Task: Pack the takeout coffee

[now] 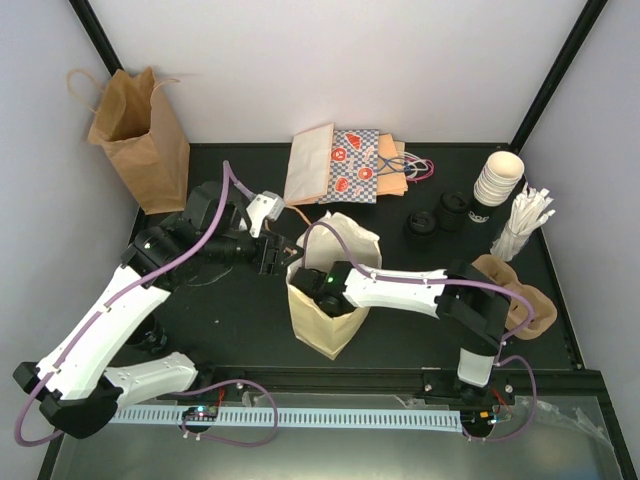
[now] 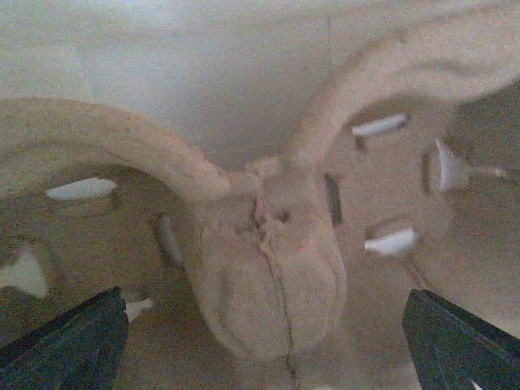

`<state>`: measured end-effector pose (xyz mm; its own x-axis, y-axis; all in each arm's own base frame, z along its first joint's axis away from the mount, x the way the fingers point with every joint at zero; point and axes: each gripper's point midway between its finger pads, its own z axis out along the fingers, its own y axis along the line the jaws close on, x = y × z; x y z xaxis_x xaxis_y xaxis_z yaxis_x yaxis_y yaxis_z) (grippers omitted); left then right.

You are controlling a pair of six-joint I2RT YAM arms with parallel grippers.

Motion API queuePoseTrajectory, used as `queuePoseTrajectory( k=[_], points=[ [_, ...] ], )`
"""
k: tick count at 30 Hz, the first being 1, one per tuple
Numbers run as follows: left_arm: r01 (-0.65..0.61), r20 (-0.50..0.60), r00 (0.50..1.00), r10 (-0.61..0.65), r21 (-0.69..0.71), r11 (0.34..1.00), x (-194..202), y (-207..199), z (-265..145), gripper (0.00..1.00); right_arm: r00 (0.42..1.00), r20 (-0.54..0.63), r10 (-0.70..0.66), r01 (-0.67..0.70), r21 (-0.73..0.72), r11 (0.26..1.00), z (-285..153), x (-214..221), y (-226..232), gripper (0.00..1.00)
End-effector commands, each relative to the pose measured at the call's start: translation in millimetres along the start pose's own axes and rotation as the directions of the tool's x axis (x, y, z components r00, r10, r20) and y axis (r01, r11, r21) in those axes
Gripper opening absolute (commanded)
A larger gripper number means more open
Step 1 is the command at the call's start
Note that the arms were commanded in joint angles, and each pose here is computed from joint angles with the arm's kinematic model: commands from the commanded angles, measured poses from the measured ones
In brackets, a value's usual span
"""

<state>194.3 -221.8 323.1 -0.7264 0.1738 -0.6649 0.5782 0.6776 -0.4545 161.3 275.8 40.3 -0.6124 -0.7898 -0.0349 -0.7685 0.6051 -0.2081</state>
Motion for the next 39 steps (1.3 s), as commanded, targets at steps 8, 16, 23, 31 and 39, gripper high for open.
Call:
queuePoseTrajectory(
  k=[8,16,23,31,39],
  points=[
    [0.023,-0.052,0.998,-0.021,0.036,0.999,17.0,-5.1,1.2,0.61,0.996,0.085,0.029,-0.031,0.016,0.999,-35.1,-15.0,-8.7,1.0],
    [0.023,-0.056,0.998,-0.021,0.032,0.999,19.7,-5.0,-0.1,0.61,0.994,0.104,0.034,-0.036,0.018,0.999,-43.8,-15.7,-11.4,0.91],
    [0.027,-0.052,0.998,-0.026,0.031,0.999,19.3,-5.1,-0.7,0.61,0.993,0.111,0.041,-0.044,0.027,0.999,-49.9,-15.8,-15.3,0.94],
    [0.033,-0.059,0.998,-0.031,0.036,0.999,21.3,-5.8,-0.9,0.61,0.987,0.15,0.059,-0.067,0.052,0.996,-75.6,-17.8,-26.4,1.0],
    [0.039,-0.071,0.997,-0.035,0.046,0.998,22.8,-7.3,2.0,0.61,0.975,0.21,0.067,-0.084,0.072,0.994,-114.1,-23.1,-40.1,0.96]
  ],
)
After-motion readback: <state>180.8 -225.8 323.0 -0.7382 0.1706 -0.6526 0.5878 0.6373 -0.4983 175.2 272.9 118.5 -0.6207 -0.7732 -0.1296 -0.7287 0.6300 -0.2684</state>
